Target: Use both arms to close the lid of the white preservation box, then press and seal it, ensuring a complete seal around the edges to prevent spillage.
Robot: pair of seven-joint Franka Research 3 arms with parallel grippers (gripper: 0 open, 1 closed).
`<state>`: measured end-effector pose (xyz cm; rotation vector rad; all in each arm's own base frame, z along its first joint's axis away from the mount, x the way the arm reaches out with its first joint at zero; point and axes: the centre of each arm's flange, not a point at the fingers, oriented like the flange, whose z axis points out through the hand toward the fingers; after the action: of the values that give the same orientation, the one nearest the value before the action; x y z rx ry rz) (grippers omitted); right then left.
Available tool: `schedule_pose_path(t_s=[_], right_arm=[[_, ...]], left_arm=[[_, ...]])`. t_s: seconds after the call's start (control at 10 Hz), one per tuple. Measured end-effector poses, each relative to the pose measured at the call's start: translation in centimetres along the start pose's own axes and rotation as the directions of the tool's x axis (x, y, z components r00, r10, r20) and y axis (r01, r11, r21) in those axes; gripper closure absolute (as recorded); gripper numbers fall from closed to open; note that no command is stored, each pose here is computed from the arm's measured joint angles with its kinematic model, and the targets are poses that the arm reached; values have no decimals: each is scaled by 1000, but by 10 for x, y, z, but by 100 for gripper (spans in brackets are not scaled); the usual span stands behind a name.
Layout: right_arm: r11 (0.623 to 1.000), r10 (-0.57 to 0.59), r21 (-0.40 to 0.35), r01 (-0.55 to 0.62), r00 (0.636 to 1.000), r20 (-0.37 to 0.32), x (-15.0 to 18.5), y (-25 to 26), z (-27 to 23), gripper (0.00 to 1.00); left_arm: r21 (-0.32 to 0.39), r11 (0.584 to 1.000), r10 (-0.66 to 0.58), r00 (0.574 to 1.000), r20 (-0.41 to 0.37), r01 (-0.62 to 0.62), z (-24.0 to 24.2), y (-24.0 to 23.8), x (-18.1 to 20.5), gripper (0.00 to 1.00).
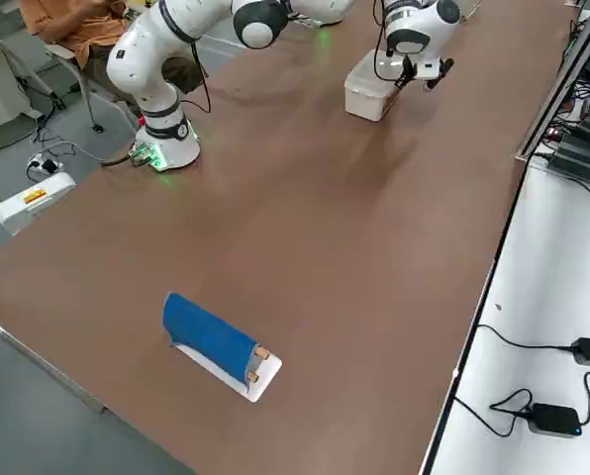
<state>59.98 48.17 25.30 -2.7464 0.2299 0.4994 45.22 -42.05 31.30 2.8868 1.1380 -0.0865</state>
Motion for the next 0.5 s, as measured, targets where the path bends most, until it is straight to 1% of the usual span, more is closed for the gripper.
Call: schedule_pose_path(t_s=[0.5], right_arm=[[1000,7,-10,-7,1000,7,-3,-1,8,99]], left_arm=[[-4,1000,-3,1000,1,3,0,0,2,99]])
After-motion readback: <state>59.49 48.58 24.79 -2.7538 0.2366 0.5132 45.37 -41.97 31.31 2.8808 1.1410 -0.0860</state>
